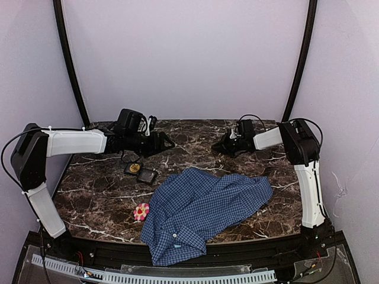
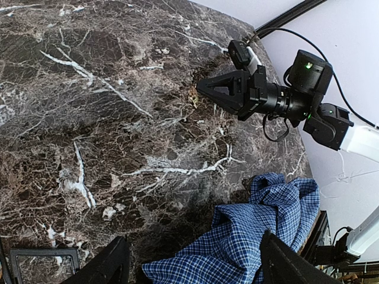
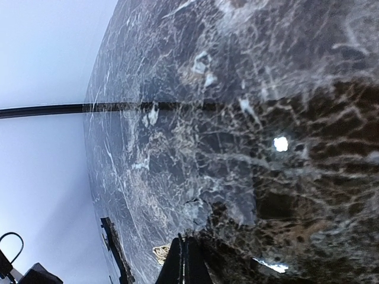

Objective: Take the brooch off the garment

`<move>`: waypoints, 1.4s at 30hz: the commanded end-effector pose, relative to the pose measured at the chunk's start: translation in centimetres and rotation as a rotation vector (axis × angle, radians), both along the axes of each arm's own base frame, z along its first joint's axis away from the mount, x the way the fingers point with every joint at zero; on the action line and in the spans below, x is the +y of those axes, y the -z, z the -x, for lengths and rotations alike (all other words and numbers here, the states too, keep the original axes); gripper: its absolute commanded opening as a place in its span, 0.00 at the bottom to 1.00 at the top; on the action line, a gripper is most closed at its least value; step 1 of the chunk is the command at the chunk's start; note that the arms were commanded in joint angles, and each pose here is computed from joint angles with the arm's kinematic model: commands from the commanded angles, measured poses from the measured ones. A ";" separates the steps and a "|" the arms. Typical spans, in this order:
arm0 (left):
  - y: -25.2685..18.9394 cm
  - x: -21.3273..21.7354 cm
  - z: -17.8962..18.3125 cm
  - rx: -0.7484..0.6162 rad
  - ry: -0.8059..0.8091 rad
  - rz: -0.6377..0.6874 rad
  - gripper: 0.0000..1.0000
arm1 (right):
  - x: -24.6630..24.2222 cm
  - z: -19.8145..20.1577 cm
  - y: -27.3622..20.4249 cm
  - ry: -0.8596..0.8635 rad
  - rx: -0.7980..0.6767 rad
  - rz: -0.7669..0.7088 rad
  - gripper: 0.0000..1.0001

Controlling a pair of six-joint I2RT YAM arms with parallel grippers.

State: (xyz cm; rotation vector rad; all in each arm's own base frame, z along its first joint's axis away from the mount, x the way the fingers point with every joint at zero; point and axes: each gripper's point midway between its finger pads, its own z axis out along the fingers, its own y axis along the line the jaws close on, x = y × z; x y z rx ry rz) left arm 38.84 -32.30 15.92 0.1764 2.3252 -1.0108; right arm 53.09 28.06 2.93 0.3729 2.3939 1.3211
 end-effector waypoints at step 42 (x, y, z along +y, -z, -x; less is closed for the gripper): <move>1.4 -2.3 -2.2 -0.034 0.018 0.096 0.75 | 7.1 8.4 -8.3 -0.058 -0.108 -0.003 0.00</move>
